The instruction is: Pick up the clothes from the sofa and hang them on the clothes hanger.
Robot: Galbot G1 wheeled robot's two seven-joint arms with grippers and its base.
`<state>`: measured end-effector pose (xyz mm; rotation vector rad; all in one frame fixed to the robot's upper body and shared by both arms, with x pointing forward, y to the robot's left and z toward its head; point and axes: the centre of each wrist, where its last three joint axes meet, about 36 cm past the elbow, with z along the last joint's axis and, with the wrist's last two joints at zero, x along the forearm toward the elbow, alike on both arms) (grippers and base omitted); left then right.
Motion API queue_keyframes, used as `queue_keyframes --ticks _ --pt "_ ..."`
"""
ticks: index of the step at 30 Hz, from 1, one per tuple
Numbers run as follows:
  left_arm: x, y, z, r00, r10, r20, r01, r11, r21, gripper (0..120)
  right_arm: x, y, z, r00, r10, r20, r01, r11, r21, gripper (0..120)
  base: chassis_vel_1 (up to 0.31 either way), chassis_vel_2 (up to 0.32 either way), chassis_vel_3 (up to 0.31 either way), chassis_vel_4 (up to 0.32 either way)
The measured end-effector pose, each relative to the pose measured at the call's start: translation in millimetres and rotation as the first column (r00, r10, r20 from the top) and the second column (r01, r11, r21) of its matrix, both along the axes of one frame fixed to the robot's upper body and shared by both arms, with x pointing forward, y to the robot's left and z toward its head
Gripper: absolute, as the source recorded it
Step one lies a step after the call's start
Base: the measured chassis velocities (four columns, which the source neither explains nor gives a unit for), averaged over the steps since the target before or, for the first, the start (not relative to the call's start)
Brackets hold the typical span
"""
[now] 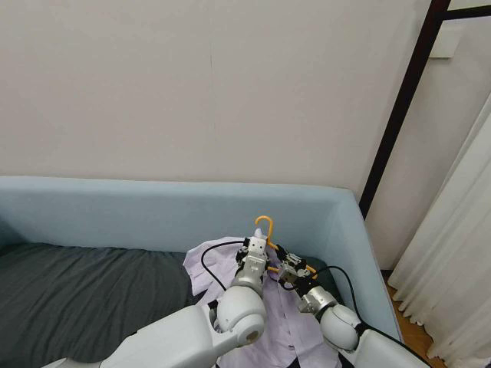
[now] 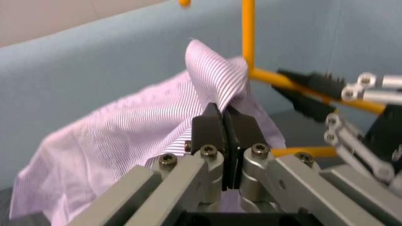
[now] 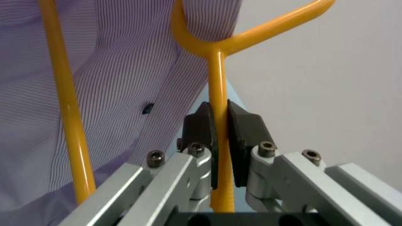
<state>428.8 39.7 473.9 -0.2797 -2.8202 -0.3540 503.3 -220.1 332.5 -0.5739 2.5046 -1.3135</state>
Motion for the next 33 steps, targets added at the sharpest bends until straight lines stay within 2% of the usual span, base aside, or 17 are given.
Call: queue_keyframes --ticks 7,10,11,14,15,16,20,21,24,25,26,28,29,30,31,33 --pt "-12.8 9.9 1.7 1.0 -0.006 -0.016 0.006 1.0 -0.022 1 -0.7 0.6 6.4 0.998 0.025 0.057 -0.027 0.999 0.026 5 0.0 0.0 0.0 0.0" --pt "-21.9 20.9 4.8 0.999 -0.005 -0.031 0.005 1.0 -0.018 14 1.3 -1.5 6.0 0.995 0.029 0.099 -0.032 0.999 0.028 5 0.0 0.0 0.0 0.0" --pt "-21.9 20.9 4.8 0.999 -0.005 -0.031 0.005 1.0 -0.018 14 1.3 -1.5 6.0 0.995 0.029 0.099 -0.032 0.999 0.028 5 0.0 0.0 0.0 0.0" --pt "-26.4 29.2 8.4 0.999 0.0 -0.039 0.0 1.0 -0.005 25 3.5 -4.3 7.7 0.992 0.028 0.123 -0.031 0.999 0.029 5 0.0 0.0 0.0 0.0" --pt "-29.0 37.8 12.2 0.999 0.003 -0.051 -0.002 1.0 0.013 34 4.9 -5.9 10.3 0.99 0.026 0.137 -0.031 0.999 0.031 5 0.0 0.0 0.0 0.0" --pt "-29.0 37.8 12.2 0.999 0.003 -0.051 -0.002 1.0 0.013 34 4.9 -5.9 10.3 0.99 0.026 0.137 -0.031 0.999 0.031 5 0.0 0.0 0.0 0.0" --pt "-46.3 63.7 22.9 0.998 -0.026 -0.066 0.03 0.998 0.053 50 7.4 -8.6 16.5 0.985 0.026 0.172 -0.032 0.999 0.031 5 0.0 0.0 0.0 0.0" --pt "-46.3 63.7 22.9 0.998 -0.026 -0.066 0.03 0.998 0.053 50 7.4 -8.6 16.5 0.985 0.026 0.172 -0.032 0.999 0.031 5 0.0 0.0 0.0 0.0" --pt "-63.7 92.8 32.6 0.994 -0.098 -0.039 0.098 0.995 0.016 63 9.5 -11.5 19.8 0.98 0.026 0.198 -0.032 0.999 0.026 5 0.0 0.0 0.0 0.0" --pt "-63.7 92.8 32.6 0.994 -0.098 -0.039 0.098 0.995 0.016 63 9.5 -11.5 19.8 0.98 0.026 0.198 -0.032 0.999 0.026 5 0.0 0.0 0.0 0.0" --pt "-70.9 111.7 36.3 0.99 -0.144 -0.007 0.144 0.989 -0.015 68 10.1 -13.8 20.8 0.978 0.028 0.207 -0.033 0.999 0.02 5 0.0 0.0 0.0 0.0" --pt "-79.0 145.0 41.0 0.968 -0.24 0.072 0.241 0.97 -0.009 79 9.4 -17.7 20.2 0.976 0.031 0.215 -0.034 0.999 0.01 5 0.0 0.0 0.0 0.0" --pt "-79.6 155.4 42.6 0.957 -0.272 0.102 0.273 0.962 0.004 82 8.9 -19.1 19.7 0.976 0.033 0.217 -0.035 0.999 0.006 5 0.0 0.0 0.0 0.0" --pt "-79.6 155.4 42.6 0.957 -0.272 0.102 0.273 0.962 0.004 82 8.9 -19.1 19.7 0.976 0.033 0.217 -0.035 0.999 0.006 5 0.0 0.0 0.0 0.0" --pt "-75.5 176.5 48.8 0.927 -0.337 0.165 0.335 0.941 0.041 89 8.0 -21.8 18.6 0.975 0.032 0.219 -0.033 0.999 0.002 5 0.0 0.0 0.0 0.0" --pt "-56.4 204.3 60.5 0.877 -0.412 0.247 0.406 0.911 0.076 97 6.4 -24.2 17.4 0.975 0.033 0.221 -0.032 0.999 -0.004 5 0.0 0.0 0.0 0.0"
